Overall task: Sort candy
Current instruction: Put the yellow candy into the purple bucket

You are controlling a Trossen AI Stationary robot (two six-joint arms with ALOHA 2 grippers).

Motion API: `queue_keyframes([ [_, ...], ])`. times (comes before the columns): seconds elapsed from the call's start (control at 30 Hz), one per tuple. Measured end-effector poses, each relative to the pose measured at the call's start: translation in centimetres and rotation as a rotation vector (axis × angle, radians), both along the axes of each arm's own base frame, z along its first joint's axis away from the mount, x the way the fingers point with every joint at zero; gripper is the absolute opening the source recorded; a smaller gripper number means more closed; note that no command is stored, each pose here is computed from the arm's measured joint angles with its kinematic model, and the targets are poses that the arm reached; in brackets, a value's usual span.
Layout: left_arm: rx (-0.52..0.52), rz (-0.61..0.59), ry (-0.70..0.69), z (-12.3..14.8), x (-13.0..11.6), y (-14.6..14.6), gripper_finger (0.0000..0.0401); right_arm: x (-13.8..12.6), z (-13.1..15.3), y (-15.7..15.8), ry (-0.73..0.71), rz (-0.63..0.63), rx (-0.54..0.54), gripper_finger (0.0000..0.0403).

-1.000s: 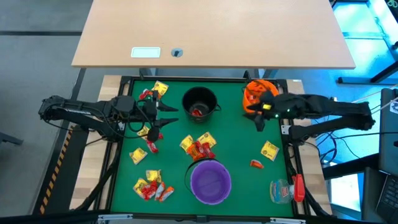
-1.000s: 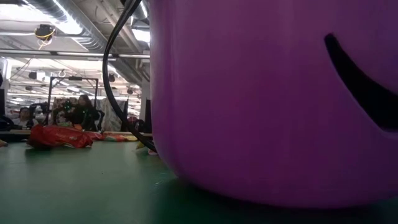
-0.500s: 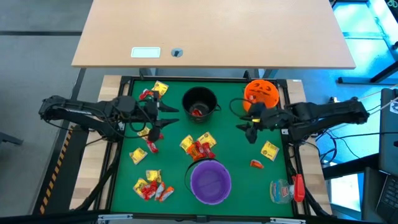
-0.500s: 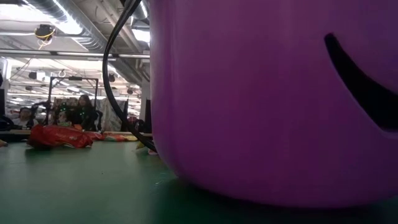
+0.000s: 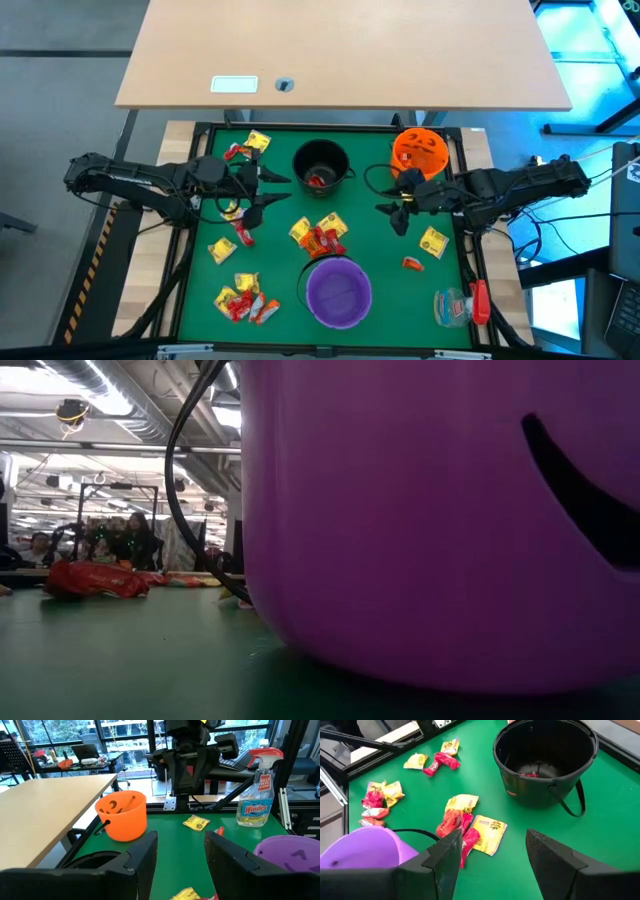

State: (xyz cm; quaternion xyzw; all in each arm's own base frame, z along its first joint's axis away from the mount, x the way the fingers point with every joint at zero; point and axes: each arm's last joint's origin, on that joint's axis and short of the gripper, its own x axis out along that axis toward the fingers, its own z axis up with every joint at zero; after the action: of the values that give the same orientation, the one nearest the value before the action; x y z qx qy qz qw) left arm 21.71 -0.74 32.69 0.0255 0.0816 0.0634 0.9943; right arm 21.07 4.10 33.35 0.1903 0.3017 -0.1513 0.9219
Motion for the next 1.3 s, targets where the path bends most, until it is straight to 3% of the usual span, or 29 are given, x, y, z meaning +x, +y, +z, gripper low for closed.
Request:
queue_keyframes([
  [0.27, -0.003, -0.001, 0.0, 0.0, 0.0, 0.0, 0.0153, -0.2, -0.1, 0.7, 0.018, 0.056, -0.03, 0.0216],
  [0.47, -0.059, -0.075, 0.058, -0.6, -0.1, -0.3, 0.0153, -0.7, -0.5, 1.6, 0.063, 0.105, -0.059, 0.0216],
  [0.83, -0.227, -0.039, 0.511, -4.6, -2.2, -1.8, 0.0153, -1.2, -0.6, 2.4, 0.085, 0.132, -0.145, 0.0216],
  [1.0, -0.312, -0.096, 0.666, -6.0, -2.7, -3.8, 0.0153, -1.2, -0.6, 2.3, 0.09, 0.146, -0.192, 0.0216],
  [1.3, -0.312, -0.163, 0.892, -9.1, -2.4, -8.5, 0.0153, -1.2, -0.6, 2.3, 0.088, 0.142, -0.195, 0.0216],
])
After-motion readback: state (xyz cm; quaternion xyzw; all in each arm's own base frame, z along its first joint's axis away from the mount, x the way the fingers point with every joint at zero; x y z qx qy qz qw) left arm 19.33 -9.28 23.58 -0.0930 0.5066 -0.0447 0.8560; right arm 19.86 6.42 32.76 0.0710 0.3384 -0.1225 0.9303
